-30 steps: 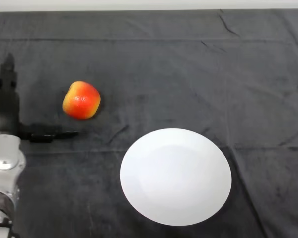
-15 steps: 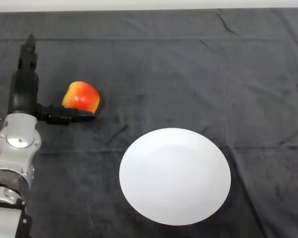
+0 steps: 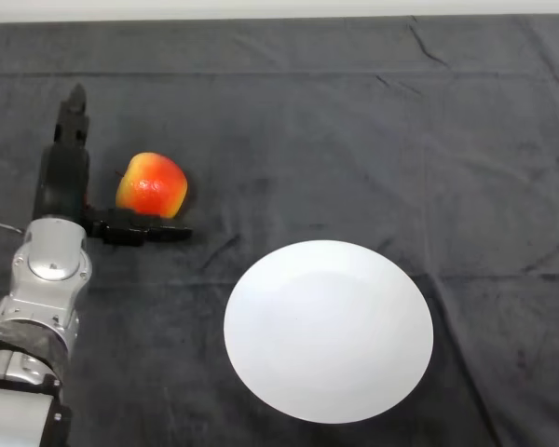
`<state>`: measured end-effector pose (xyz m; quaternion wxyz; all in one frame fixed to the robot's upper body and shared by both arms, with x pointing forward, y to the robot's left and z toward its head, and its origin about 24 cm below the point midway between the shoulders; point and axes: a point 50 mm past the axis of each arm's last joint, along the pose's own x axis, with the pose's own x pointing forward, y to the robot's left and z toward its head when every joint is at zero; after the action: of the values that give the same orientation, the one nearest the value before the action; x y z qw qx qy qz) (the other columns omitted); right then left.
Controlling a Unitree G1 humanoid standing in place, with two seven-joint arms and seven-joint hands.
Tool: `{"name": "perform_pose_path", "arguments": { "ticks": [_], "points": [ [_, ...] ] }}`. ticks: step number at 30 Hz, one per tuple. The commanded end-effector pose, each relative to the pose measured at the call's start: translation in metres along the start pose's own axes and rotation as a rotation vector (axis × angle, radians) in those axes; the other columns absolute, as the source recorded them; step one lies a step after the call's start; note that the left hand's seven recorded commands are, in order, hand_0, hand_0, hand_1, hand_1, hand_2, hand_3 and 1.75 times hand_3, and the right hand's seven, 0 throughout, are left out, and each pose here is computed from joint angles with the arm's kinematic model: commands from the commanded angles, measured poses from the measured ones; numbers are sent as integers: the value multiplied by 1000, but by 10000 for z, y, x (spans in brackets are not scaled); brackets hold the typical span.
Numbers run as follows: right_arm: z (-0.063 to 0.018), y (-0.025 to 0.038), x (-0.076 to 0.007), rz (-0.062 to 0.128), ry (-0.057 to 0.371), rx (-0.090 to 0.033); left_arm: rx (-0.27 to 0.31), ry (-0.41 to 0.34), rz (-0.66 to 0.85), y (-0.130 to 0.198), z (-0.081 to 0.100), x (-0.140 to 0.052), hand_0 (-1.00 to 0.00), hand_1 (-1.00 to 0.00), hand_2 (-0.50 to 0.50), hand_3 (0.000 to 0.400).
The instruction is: Move the apple to the plate
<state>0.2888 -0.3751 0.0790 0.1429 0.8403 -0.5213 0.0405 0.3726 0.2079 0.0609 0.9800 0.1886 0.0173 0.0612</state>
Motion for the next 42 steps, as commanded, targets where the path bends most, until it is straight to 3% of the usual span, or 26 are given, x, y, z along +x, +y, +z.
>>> {"name": "perform_pose_path", "arguments": {
  "ticks": [1, 4, 5, 6, 8, 9, 10, 11, 13, 28, 42],
  "points": [
    [-27, 108, 75, 35, 15, 0, 30, -16, -31, -49, 151, 81, 0, 0, 0, 0],
    [-27, 108, 75, 35, 15, 0, 33, 0, -29, -37, 130, 80, 0, 0, 0, 0],
    [-27, 108, 75, 35, 15, 0, 35, 8, -27, -31, 120, 79, -59, 0, -29, 24],
    [-27, 108, 75, 35, 15, 0, 36, 14, -26, -26, 112, 78, -553, 0, -276, 221],
    [-27, 108, 75, 35, 16, 0, 38, 29, -21, -16, 95, 77, -1000, 0, -500, 400],
    [-27, 108, 75, 35, 16, 0, 39, 36, -18, -13, 87, 77, -1000, -8, -496, 400],
    [-27, 108, 75, 35, 16, 0, 41, 43, -16, -12, 81, 77, -1000, -149, -425, 400],
    [-27, 108, 75, 35, 16, 0, 42, 49, -13, -11, 77, 78, -1000, -620, -190, 400],
    [-27, 108, 75, 35, 16, 0, 45, 61, -8, -10, 76, 83, -1000, -988, -6, 400],
    [-27, 108, 75, 35, 16, -1, 75, 73, -1, -81, 205, 147, -1000, -1000, 0, 400],
    [-27, 108, 75, 35, 16, -1, 115, -89, -102, -467, 681, 219, -1000, -1000, 0, 400]
  ]
}}
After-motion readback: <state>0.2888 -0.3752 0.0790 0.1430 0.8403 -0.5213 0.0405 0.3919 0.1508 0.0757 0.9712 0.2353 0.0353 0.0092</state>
